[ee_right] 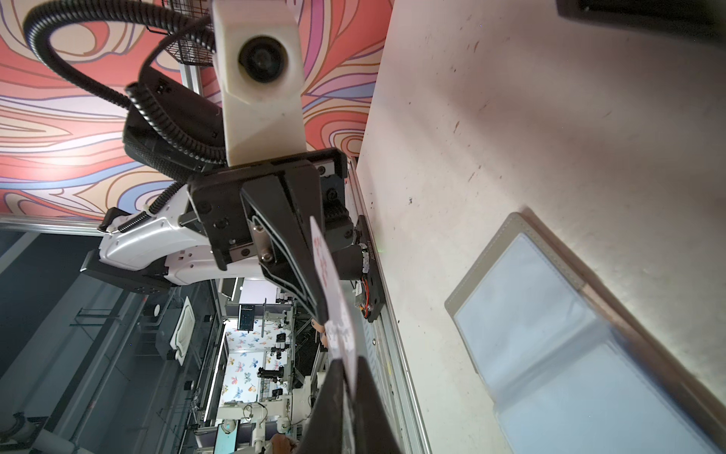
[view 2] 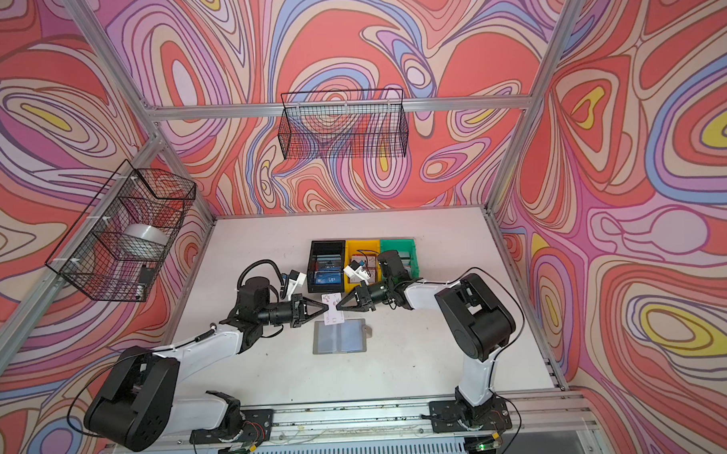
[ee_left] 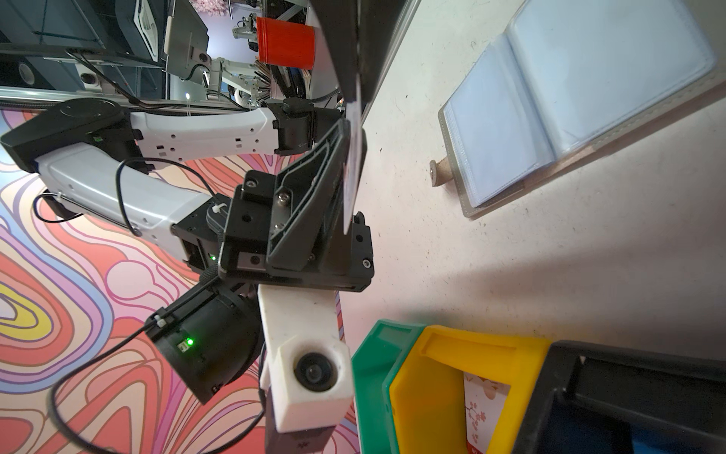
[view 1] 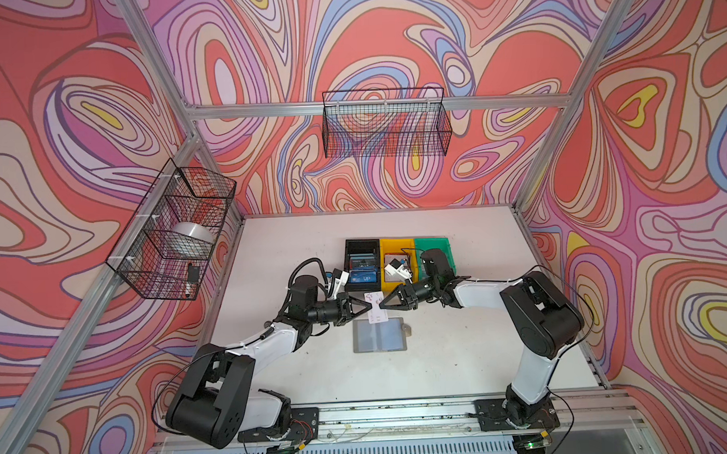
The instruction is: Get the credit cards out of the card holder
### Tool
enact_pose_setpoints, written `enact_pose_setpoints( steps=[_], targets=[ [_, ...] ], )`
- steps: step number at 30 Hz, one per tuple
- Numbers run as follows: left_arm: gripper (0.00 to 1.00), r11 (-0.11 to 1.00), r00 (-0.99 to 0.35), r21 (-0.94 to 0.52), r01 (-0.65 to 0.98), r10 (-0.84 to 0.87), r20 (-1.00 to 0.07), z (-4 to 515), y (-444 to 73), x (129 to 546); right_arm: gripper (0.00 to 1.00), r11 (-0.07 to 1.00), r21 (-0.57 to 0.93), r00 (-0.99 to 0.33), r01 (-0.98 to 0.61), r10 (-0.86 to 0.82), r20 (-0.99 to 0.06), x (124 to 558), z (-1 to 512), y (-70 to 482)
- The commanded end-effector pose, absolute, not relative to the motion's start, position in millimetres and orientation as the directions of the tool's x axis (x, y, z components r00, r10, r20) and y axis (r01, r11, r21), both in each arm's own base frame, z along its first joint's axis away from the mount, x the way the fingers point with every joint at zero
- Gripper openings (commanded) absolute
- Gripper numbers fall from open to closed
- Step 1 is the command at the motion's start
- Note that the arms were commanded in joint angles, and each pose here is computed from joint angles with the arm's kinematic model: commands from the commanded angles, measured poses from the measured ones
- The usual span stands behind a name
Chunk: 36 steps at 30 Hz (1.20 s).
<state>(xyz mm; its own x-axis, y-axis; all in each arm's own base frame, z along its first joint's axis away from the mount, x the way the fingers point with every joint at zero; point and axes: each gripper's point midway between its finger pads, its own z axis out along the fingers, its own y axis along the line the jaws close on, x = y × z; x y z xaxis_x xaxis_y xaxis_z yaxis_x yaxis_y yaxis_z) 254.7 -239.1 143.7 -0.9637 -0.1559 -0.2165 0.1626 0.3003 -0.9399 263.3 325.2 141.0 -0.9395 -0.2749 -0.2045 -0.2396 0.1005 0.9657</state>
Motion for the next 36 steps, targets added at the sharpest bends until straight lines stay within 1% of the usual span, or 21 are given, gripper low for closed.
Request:
enact_pose_setpoints(
  steps=[1, 2, 4, 5, 7, 8, 9, 10, 11, 12, 13, 16, 19, 21, 24, 25, 30, 32, 34, 36],
  targets=[
    [0.15, 0.299, -0.965, -0.939, 0.172, -0.143, -0.222, 144.2, -240.9, 253.8, 0.03, 0.081, 0.967, -0.932, -0.243, -0.298, -0.209, 259.6, 140.1, 328.5],
    [0.19, 0.308, -0.965, -0.936, 0.171, -0.14, -0.222, 142.9, -240.2, 252.9, 0.0, 0.078, 0.966, -0.93, -0.244, -0.302, -0.211, 259.2, 141.6, 328.3],
    [0.24, 0.337, -0.968, -0.927, 0.163, -0.13, -0.217, 137.8, -237.7, 249.5, 0.0, 0.084, 0.965, -0.925, -0.25, -0.314, -0.212, 258.0, 142.3, 328.0],
    [0.25, 0.354, -0.967, -0.921, 0.163, -0.126, -0.22, 136.5, -236.4, 248.1, 0.0, 0.087, 0.959, -0.918, -0.269, -0.324, -0.228, 257.7, 144.4, 327.7],
    [0.27, 0.389, -0.97, -0.909, 0.15, -0.118, -0.211, 129.0, -232.2, 242.5, 0.0, 0.119, 0.954, -0.91, -0.275, -0.351, -0.219, 254.9, 145.2, 325.5],
    [0.28, 0.394, -0.963, -0.901, 0.182, -0.114, -0.244, 140.3, -233.5, 248.2, 0.0, 0.129, 0.947, -0.901, -0.294, -0.368, -0.23, 254.0, 147.3, 324.6],
    [0.29, 0.402, -0.963, -0.897, 0.184, -0.111, -0.247, 140.7, -232.6, 247.8, 0.0, 0.137, 0.943, -0.895, -0.305, -0.38, -0.234, 253.2, 149.1, 323.4],
    [0.35, 0.409, -0.961, -0.893, 0.188, -0.109, -0.253, 141.3, -232.3, 247.4, 0.0, 0.148, 0.936, -0.888, -0.319, -0.392, -0.241, 253.5, 153.2, 322.1],
    [0.44, 0.408, -0.959, -0.892, 0.196, -0.109, -0.26, 143.9, -232.0, 247.7, 0.0, 0.156, 0.931, -0.881, -0.331, -0.404, -0.246, 253.8, 156.1, 320.5],
    [0.49, 0.404, -0.958, -0.893, 0.2, -0.109, -0.264, 146.2, -232.1, 248.3, 0.0, 0.163, 0.928, -0.878, -0.335, -0.412, -0.245, 254.5, 158.6, 318.3],
    [0.51, 0.401, -0.957, -0.893, 0.206, -0.108, -0.269, 148.6, -232.6, 248.9, 0.0, 0.173, 0.923, -0.872, -0.345, -0.423, -0.246, 254.9, 161.0, 315.4],
    [0.49, 0.393, -0.956, -0.894, 0.214, -0.105, -0.275, 153.0, -233.0, 250.8, 0.0, 0.208, 0.907, -0.859, -0.366, -0.452, -0.242, 258.8, 164.4, 307.0],
    [0.49, 0.39, -0.955, -0.896, 0.212, -0.111, -0.275, 155.4, -230.4, 253.6, 0.0, 0.268, 0.878, -0.842, -0.396, -0.487, -0.231, 263.3, 163.7, 296.9],
    [0.5, 0.394, -0.955, -0.895, 0.209, -0.117, -0.274, 155.7, -227.4, 254.0, 0.0, 0.325, 0.847, -0.839, -0.421, -0.493, -0.228, 272.8, 163.0, 291.6],
    [0.51, 0.41, -0.954, -0.888, 0.206, -0.119, -0.276, 154.4, -224.4, 254.9, 0.0, 0.381, 0.793, -0.826, -0.475, -0.504, -0.253, 287.6, 169.4, 285.3],
    [0.52, 0.412, -0.954, -0.887, 0.208, -0.115, -0.277, 154.3, -224.4, 254.7, 0.0, 0.433, 0.753, -0.824, -0.495, -0.508, -0.249, 295.3, 167.3, 281.5],
    [0.49, 0.42, -0.958, -0.884, 0.207, -0.095, -0.269, 150.0, -225.9, 256.2, 0.0, 0.608, 0.566, -0.811, -0.556, -0.545, -0.211, 330.9, 159.7, 261.4],
    [0.49, 0.413, -0.96, -0.887, 0.206, -0.091, -0.265, 148.7, -227.4, 257.9, 0.0, 0.658, 0.486, -0.806, -0.575, -0.557, -0.2, 346.5, 154.7, 252.7],
    [0.49, 0.401, -0.961, -0.893, 0.204, -0.09, -0.26, 148.7, -229.5, 261.2, 0.0, 0.708, 0.374, -0.796, -0.6, -0.573, -0.193, 364.2, 146.7, 240.1],
    [0.49, 0.391, -0.963, -0.897, 0.204, -0.085, -0.256, 148.5, -231.8, 263.7, 0.0, 0.716, 0.294, -0.773, -0.633, -0.607, -0.186, 373.7, 142.9, 230.7]
  ],
)
